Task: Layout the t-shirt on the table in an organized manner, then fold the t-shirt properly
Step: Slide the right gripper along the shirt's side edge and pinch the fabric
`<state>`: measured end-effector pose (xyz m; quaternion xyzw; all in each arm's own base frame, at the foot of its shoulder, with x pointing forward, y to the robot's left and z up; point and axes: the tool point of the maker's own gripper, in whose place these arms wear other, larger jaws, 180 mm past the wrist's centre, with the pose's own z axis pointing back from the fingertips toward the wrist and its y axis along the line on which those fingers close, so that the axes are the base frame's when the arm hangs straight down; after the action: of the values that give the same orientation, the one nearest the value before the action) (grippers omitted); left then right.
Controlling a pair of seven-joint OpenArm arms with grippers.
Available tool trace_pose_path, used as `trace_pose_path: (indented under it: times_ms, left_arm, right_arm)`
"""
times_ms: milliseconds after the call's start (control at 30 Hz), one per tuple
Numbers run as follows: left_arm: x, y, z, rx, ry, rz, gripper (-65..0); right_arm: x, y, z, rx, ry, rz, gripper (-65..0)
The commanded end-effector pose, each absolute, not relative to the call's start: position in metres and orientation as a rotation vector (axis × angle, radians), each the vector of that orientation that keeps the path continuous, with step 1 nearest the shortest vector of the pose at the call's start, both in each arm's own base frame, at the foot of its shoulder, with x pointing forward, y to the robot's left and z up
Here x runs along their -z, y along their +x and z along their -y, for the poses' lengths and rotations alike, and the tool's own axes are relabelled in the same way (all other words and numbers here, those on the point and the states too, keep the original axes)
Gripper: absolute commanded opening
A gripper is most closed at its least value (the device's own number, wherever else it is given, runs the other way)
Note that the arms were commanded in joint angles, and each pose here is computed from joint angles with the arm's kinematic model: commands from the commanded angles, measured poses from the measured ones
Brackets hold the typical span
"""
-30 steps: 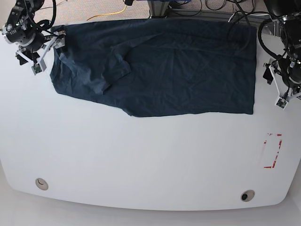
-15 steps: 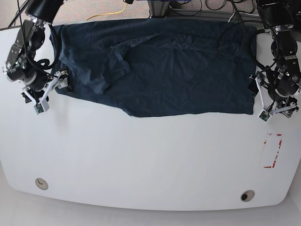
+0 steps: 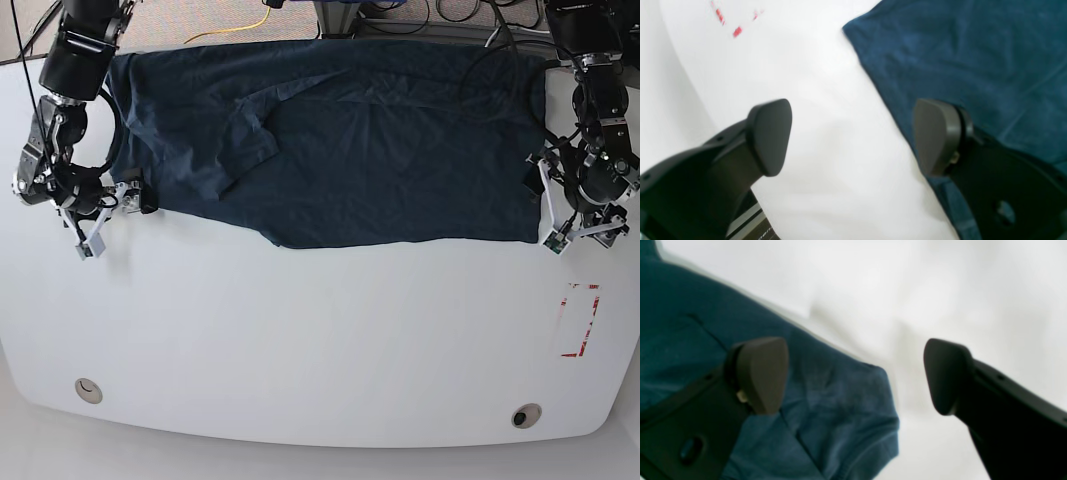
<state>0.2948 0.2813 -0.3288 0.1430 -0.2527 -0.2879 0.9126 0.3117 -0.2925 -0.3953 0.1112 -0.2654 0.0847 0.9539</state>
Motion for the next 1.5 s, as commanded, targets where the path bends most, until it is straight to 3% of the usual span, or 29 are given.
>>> trace_pose_path:
  times_ms: [0,700,867,1033,1167,1467]
  left_arm:
    - [0.318,0.302,-0.286,0.591,0.315,0.550,-12.5]
    - [0.323,0.304,-0.284,0.588,0.287,0.573,-12.5]
    - [0.323,0.304,-0.284,0.588,0.287,0.573,-12.5]
    - [0.323,0.304,-0.284,0.588,0.287,0.573,-12.5]
    - [0.323,0.304,-0.284,0.589,0.286,0.573,-12.5]
    - [0.324,0.304,-0.283,0.589,0.285,0.574,-12.5]
  right_arm:
    - [0.380,0.323,0.296,-0.187,0.219,0.589,-3.5]
    - [0.404,0.300,0.283,-0.181,0.251,0.506,-4.9]
    - [0.404,0.300,0.282,-0.182,0.251,0.505,-19.5]
    - [0.402,0.303,0.282,-0.184,0.250,0.510,-45.0]
    - [0.393,0.308,0.281,-0.204,0.236,0.537,-57.9]
    - [0.347,0.311,0.268,-0.341,0.154,0.607,-58.7]
